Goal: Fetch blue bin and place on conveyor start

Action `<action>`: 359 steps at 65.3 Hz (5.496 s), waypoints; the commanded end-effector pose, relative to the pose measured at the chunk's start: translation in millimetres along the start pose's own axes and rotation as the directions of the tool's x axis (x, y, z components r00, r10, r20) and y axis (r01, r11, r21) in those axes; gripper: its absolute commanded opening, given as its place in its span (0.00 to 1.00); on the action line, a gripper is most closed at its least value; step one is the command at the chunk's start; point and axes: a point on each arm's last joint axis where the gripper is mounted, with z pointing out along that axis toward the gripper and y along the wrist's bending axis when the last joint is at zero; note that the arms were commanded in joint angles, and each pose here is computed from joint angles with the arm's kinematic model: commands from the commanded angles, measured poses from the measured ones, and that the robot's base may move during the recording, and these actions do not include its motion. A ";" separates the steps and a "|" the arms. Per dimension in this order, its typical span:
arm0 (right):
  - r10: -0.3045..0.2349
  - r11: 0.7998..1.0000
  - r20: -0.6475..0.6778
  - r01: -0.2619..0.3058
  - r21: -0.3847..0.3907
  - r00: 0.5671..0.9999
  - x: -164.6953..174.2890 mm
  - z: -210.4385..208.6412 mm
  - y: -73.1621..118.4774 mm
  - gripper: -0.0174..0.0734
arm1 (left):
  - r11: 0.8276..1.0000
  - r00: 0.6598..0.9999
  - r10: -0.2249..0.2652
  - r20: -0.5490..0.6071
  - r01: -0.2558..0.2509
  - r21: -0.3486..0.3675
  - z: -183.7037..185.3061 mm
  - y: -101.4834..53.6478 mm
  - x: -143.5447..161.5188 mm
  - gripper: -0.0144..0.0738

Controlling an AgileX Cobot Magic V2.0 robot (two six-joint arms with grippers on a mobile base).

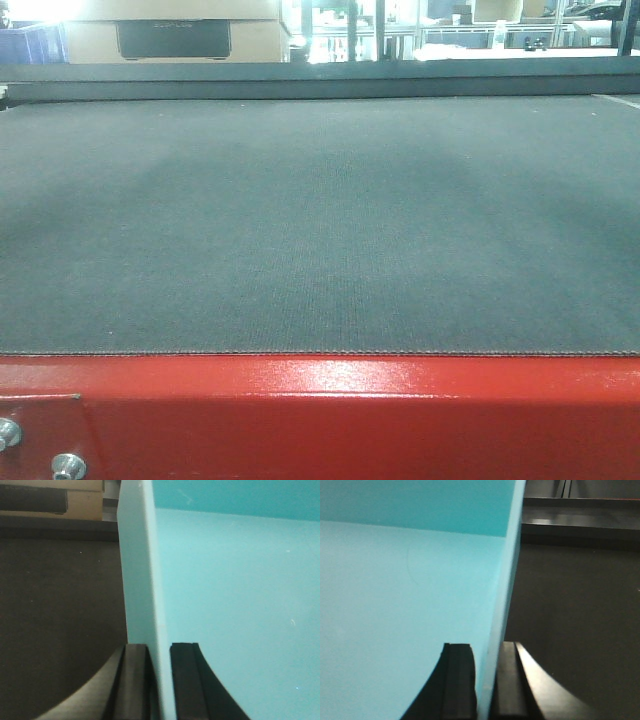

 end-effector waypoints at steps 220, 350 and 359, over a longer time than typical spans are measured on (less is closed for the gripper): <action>-0.146 0.965 0.384 0.045 0.259 0.912 256.3 -182.5 -36.7 0.01 | 0.961 0.957 0.149 0.248 -0.081 -0.264 -180.8 47.1 220.8 0.04; -0.147 0.965 0.389 0.045 0.259 0.910 256.3 -182.3 -36.8 0.01 | 0.950 0.931 0.152 0.333 -0.043 -0.311 -158.5 63.2 328.7 0.04; -0.161 0.956 0.382 0.047 0.291 0.910 261.2 -179.0 -39.9 0.01 | 0.950 0.931 0.152 0.333 -0.043 -0.311 -158.5 63.2 328.7 0.04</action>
